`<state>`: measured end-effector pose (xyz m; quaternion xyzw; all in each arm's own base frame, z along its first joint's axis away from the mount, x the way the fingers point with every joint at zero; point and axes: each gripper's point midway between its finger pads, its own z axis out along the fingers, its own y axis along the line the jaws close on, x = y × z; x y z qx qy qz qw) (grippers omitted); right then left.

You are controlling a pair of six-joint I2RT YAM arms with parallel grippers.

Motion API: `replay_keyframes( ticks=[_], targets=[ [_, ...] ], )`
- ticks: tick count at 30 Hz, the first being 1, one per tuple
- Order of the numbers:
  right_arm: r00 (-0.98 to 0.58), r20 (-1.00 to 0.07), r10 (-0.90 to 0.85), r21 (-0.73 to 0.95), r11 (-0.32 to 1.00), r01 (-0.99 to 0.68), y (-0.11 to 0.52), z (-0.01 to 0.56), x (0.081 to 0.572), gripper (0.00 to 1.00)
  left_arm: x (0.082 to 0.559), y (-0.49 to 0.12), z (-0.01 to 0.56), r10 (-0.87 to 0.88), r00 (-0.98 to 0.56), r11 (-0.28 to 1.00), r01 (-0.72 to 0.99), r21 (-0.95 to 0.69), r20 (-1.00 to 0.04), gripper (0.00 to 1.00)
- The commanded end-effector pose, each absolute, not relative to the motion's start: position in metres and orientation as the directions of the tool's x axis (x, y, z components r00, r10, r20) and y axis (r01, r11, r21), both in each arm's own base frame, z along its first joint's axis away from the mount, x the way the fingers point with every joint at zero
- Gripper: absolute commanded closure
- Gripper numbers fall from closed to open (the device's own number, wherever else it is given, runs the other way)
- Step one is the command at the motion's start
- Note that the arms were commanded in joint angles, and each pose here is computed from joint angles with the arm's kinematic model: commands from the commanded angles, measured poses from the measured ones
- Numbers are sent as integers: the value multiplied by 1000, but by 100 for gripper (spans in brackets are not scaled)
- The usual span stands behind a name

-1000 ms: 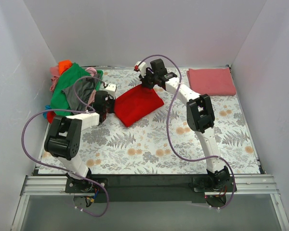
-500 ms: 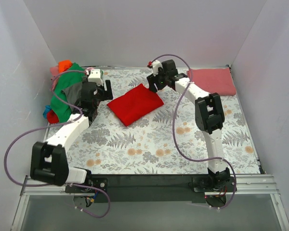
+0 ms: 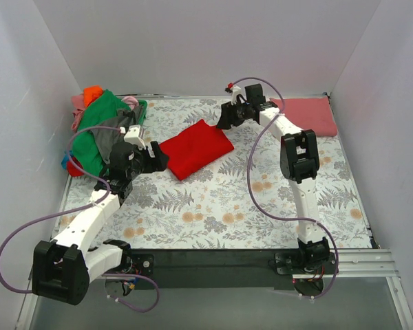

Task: Fold and stack the t-shirts
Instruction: Fold the tshirt

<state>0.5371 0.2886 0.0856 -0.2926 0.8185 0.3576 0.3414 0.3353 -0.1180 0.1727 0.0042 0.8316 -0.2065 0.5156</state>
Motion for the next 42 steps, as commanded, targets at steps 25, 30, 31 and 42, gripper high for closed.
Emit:
replay_keyframes(
  ticks=[25, 30, 31, 42],
  targets=[
    [-716, -670, -195, 516, 572, -638, 275, 85, 497, 99, 313, -140, 159, -327, -560, 824, 225, -519, -761, 27],
    [-730, -654, -198, 545, 546, -636, 276, 81, 483, 99, 336, -180, 155, -334, -651, 705, 307, -639, -681, 39],
    [-728, -656, -197, 545, 544, -638, 275, 82, 482, 99, 342, -186, 156, -331, -662, 688, 318, -652, -673, 42],
    [-752, -626, -206, 562, 548, -619, 269, 64, 468, 99, 373, -228, 119, -295, -789, 598, 288, -748, -539, 76]
  ],
)
